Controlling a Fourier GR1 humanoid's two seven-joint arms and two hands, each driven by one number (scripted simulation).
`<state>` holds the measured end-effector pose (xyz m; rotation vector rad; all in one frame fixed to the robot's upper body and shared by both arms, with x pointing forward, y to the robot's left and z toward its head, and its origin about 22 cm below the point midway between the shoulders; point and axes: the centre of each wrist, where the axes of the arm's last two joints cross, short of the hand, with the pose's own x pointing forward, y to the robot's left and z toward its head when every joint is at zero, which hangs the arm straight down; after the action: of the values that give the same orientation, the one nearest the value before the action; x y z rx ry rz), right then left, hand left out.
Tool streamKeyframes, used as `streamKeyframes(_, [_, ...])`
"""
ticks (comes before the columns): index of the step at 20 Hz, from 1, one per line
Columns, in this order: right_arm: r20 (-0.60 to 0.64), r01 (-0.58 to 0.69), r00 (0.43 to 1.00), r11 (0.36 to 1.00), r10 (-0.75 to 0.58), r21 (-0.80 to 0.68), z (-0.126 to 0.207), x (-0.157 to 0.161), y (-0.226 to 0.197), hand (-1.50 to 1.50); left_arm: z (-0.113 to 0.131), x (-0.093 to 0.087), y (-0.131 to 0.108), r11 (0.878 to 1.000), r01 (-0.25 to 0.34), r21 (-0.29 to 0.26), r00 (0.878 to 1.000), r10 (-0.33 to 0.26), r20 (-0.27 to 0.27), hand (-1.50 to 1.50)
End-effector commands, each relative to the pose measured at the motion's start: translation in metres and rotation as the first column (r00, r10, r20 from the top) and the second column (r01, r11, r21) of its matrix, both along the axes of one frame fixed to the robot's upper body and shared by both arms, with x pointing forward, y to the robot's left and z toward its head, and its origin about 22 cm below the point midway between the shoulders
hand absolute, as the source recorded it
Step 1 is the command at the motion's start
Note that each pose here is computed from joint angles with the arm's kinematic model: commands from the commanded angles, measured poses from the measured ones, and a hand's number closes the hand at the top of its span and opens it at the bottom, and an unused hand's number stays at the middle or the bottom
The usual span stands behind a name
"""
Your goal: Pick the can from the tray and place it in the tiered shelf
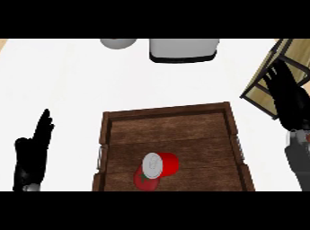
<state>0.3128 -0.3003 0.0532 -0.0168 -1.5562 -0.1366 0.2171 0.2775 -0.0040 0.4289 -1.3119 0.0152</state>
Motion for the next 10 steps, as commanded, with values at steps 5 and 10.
streamKeyframes(5, [0.491, -0.259, 0.778, 0.912, 0.392, -0.318, 0.120, 0.000, 0.101, 1.50, 0.048, 0.032, -0.012, 0.975, 0.220, 0.032, 0.958, -0.222, 0.180, 0.00])
streamKeyframes(10, [0.176, 0.004, 0.975, 0.788, 0.133, -0.616, 0.079, -0.015, 0.078, -1.50, 0.055, 0.029, -0.005, 0.961, 0.275, -0.025, 0.947, -0.266, 0.182, 0.00])
